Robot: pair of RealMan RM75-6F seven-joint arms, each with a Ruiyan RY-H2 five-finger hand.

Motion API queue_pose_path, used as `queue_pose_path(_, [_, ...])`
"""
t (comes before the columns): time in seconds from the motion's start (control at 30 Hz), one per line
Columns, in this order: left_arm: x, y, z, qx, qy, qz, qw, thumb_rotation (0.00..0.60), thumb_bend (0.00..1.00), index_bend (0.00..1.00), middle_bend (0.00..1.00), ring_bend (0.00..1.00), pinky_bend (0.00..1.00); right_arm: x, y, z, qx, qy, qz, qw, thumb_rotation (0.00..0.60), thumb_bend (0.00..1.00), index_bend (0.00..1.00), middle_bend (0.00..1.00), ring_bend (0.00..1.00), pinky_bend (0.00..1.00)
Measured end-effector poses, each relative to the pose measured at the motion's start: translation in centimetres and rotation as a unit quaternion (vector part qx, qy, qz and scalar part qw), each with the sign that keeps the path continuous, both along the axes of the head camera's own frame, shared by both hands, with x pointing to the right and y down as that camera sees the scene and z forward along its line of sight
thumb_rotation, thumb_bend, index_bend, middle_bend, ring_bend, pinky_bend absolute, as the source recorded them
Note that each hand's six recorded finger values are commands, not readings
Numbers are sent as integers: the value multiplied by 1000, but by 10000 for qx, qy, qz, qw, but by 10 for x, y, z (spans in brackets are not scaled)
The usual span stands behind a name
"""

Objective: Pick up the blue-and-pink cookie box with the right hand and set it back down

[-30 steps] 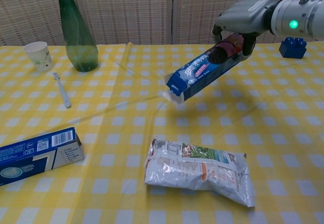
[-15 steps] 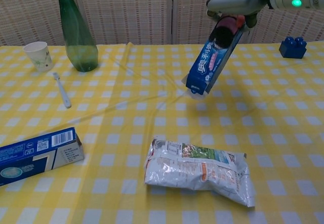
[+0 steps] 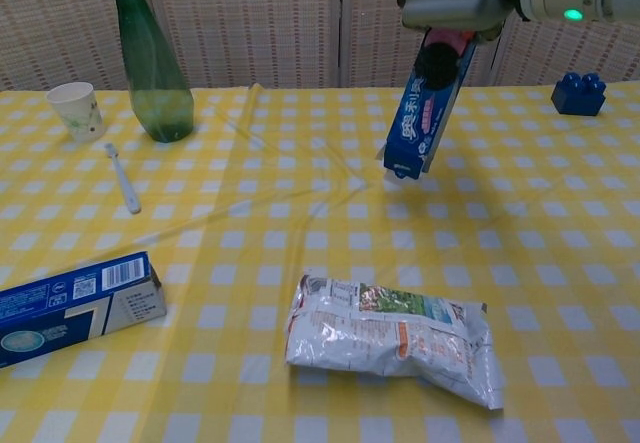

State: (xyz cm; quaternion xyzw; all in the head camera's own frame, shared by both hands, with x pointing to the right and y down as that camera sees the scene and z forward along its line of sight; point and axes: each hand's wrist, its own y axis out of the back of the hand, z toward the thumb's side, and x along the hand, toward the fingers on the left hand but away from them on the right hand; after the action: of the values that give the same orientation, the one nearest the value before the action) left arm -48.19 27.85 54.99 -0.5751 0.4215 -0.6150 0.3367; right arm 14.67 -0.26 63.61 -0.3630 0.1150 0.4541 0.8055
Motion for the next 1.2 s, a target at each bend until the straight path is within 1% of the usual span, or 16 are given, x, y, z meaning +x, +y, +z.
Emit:
queue_pose_path(0.17, [0,1,2,-30,4,-10,10000,600,294,129,8,62,13,3,0,3,74,139,-83,9998,600,259,406,263,131,120])
queue_pose_path(0.37, [-1,0,3,-31,2,-9,10000,600,294,129,8,62,13,9,0,8,106,234,-23,9997,600,261,366,262,131,120])
queue_pose_path(0.57, [0,0,4,-44,7,-4,10000,600,294,129,7,62,13,12,-3,10,150,257,66,9995,600,261,324,260,131,120])
queue_pose_path(0.77, [-1,0,3,-40,-8,-23,10000,600,294,129,8,62,13,11,-7,9,175,193,183,9995,600,262,323,259,131,120])
queue_pose_path(0.93, [-1,0,3,-39,-8,-13,10000,600,294,130,8,62,13,11,-13,3,223,18,312,9993,600,262,323,259,131,120])
queue_pose_path(1.2, [0,-1,3,-32,-8,8,10000,600,294,129,8,62,13,17,-32,-22,469,-318,633,9964,600,262,323,259,131,120])
